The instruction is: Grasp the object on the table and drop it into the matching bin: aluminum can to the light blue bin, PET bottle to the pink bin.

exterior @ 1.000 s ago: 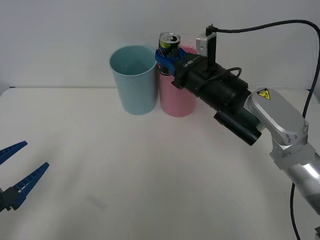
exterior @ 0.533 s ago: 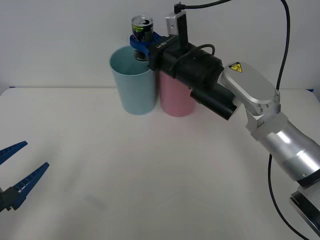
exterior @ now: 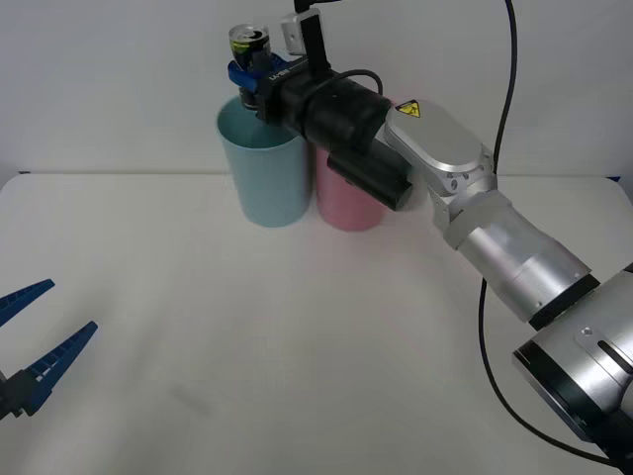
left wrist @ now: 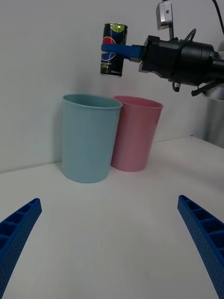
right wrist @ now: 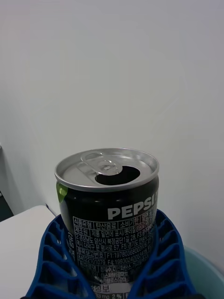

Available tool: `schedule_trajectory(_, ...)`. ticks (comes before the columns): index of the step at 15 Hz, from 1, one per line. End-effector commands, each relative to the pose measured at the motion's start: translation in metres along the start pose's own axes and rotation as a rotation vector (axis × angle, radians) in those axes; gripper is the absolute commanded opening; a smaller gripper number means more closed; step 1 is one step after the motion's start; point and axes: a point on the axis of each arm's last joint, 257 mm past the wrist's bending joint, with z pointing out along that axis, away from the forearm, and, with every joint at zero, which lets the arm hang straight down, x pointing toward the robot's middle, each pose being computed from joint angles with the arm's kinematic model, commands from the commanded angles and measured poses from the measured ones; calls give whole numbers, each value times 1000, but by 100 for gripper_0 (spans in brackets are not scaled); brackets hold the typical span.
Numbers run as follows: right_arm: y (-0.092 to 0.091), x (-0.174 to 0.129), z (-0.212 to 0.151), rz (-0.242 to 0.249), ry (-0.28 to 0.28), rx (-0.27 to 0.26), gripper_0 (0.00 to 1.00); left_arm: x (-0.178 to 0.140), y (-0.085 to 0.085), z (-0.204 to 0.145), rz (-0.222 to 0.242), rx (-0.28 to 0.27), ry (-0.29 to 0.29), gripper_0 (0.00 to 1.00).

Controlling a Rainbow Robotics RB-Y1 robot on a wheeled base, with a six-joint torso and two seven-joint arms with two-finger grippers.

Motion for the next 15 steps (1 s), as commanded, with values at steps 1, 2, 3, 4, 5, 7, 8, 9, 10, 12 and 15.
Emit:
schedule_trajectory(1, -9, 2, 16, -56, 13, 70, 0, 0, 0, 0, 0, 0, 0, 100)
schedule_trajectory(2, -12, 3, 22, -73, 21, 89, 0, 0, 0, 0, 0, 0, 0, 100)
schedule_trajectory(3, -14, 5, 25, -80, 27, 103, 0, 0, 0, 0, 0, 0, 0, 100)
schedule_trajectory(4, -16, 8, 28, -89, 34, 120, 0, 0, 0, 0, 0, 0, 0, 100)
schedule_trajectory(5, -20, 12, 29, -92, 41, 146, 0, 0, 0, 0, 0, 0, 0, 100)
schedule_trajectory(7, -19, 18, 31, -79, 49, 162, 0, 0, 0, 0, 0, 0, 0, 100)
schedule_trajectory(8, -19, 18, 32, -78, 48, 167, 0, 0, 0, 0, 0, 0, 0, 100)
schedule_trajectory(9, -19, 18, 32, -81, 49, 169, 0, 0, 0, 0, 0, 0, 0, 100)
schedule_trajectory(10, -20, 17, 31, -83, 47, 171, 0, 0, 0, 0, 0, 0, 0, 100)
schedule_trajectory(12, -20, 18, 31, -82, 49, 171, 0, 0, 0, 0, 0, 0, 0, 100)
schedule_trajectory(15, -23, 15, 31, -96, 47, 178, 54, 0, 0, 0, 0, 0, 0, 100)
